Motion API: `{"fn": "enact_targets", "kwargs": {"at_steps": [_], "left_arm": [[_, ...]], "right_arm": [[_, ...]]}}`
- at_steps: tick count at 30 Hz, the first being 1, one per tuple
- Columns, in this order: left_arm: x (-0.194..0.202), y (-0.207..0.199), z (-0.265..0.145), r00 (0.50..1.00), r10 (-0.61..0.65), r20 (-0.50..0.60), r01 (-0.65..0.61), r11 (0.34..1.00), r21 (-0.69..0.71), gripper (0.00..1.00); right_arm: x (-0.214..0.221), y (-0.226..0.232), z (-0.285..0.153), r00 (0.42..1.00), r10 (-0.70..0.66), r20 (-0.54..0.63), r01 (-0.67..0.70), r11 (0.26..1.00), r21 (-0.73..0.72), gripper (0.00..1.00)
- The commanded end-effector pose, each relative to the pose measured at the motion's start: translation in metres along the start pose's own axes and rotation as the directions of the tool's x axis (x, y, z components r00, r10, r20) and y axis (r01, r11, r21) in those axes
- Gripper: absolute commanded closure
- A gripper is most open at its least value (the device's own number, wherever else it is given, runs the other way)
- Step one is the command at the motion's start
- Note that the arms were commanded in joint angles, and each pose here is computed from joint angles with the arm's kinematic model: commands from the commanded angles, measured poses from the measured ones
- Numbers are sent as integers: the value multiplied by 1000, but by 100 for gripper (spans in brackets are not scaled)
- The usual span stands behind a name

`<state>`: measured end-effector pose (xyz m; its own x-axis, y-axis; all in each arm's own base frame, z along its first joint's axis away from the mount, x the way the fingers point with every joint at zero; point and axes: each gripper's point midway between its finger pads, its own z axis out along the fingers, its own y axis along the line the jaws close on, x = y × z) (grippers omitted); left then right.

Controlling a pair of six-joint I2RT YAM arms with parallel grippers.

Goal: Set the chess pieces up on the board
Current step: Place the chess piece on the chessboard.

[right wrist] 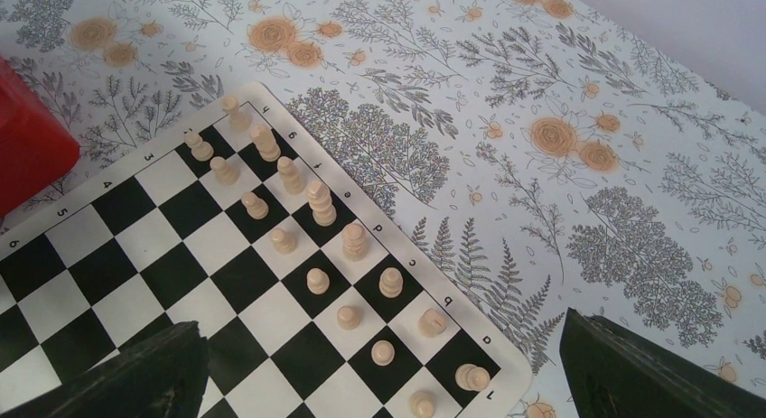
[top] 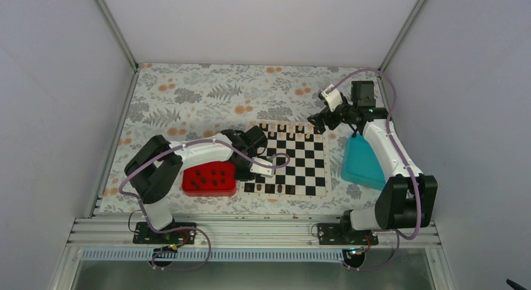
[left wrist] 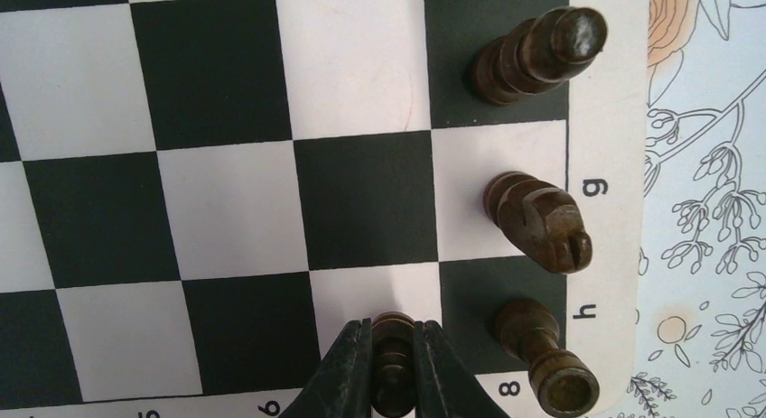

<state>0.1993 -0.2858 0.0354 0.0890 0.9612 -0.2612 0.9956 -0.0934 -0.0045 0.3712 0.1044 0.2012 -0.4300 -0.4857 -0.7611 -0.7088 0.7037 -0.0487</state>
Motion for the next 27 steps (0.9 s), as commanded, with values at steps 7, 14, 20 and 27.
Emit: {"fn": "enact_targets", "kwargs": {"at_steps": [7,14,20,27], "left_arm": [[3,-2,11,1000,22,-10,-22,1000,5,89],[6,0,12,1000,16,-20,-16,1000,-3,84],[1,0,6,1000,11,-7,-11,1000,-3,79],[-3,1,-33,1000,11,-14,-11,999,-38,77]], "right_arm": [[3,2,-1,1000,5,7,-5,1000,-11,0],[3,2,-2,1000,3,9,-3,1000,-11,0],[3,4,-2,1000,5,8,-4,1000,-18,0],[4,3,-3,1000,9,8,-8,1000,-19,0]]}}
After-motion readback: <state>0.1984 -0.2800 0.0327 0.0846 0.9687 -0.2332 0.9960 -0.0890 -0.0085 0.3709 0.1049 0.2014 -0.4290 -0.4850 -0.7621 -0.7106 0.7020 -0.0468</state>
